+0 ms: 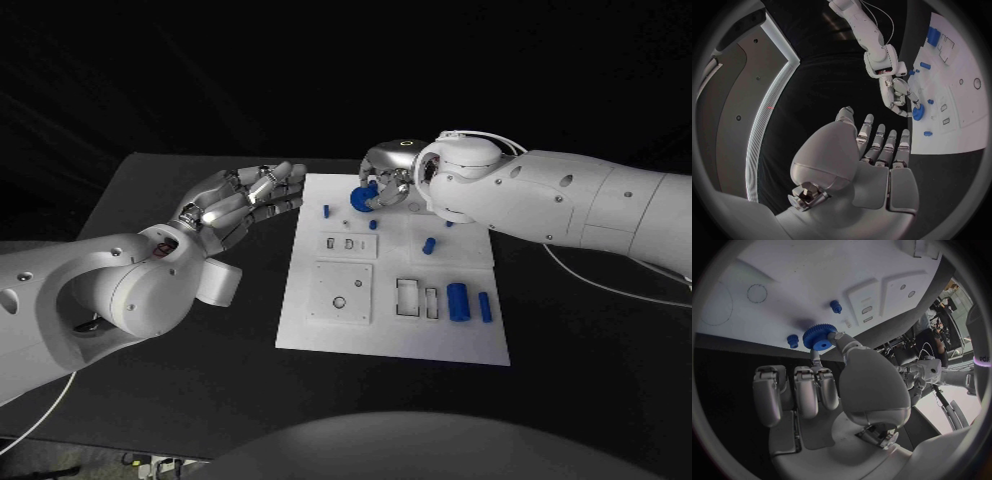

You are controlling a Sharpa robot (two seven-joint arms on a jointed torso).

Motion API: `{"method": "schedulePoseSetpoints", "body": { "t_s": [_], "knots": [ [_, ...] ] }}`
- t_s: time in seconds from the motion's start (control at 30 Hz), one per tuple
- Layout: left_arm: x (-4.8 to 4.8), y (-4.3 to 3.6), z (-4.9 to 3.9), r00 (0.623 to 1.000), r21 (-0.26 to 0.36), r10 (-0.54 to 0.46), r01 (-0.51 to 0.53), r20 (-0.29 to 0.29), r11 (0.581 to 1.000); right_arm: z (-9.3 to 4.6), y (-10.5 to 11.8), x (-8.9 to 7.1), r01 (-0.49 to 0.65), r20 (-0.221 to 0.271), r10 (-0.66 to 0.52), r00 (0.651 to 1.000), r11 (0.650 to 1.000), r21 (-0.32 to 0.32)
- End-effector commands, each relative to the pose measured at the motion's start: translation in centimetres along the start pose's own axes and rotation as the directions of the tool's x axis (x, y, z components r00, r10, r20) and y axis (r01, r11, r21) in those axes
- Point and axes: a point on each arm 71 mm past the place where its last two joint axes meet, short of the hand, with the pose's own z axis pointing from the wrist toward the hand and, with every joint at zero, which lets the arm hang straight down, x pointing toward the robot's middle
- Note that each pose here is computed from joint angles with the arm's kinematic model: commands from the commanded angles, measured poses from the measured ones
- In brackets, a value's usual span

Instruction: Assemble the parts on the task board

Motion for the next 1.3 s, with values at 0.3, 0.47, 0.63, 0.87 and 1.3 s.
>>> {"method": "schedulePoseSetpoints", "body": {
  "t_s": [0.3,0.47,0.63,0.87,1.3],
  "knots": [
    [0.19,-0.04,0.13,1.000,0.007,-0.003,0.003,-0.022,1.000,0.4,-0.7,1.0,0.038,-0.008,-0.038,0.999,0.998,0.046],
    [0.19,-0.04,0.08,1.000,0.005,-0.003,0.003,-0.022,1.000,0.4,-0.8,1.3,0.040,0.012,-0.041,0.999,0.998,0.054],
    [0.11,-0.05,0.05,1.000,0.005,-0.003,0.003,-0.020,1.000,0.3,-1.1,1.3,0.038,0.035,-0.040,0.999,0.997,0.061],
    [0.16,-0.01,0.13,1.000,0.003,-0.004,0.004,-0.024,1.000,0.2,-1.2,1.5,0.036,0.015,-0.037,0.999,0.997,0.068],
    [0.18,0.07,0.24,1.000,-0.003,-0.004,0.004,-0.027,1.000,0.1,-1.1,1.8,0.030,-0.008,-0.029,1.000,0.997,0.065]
  ]
}}
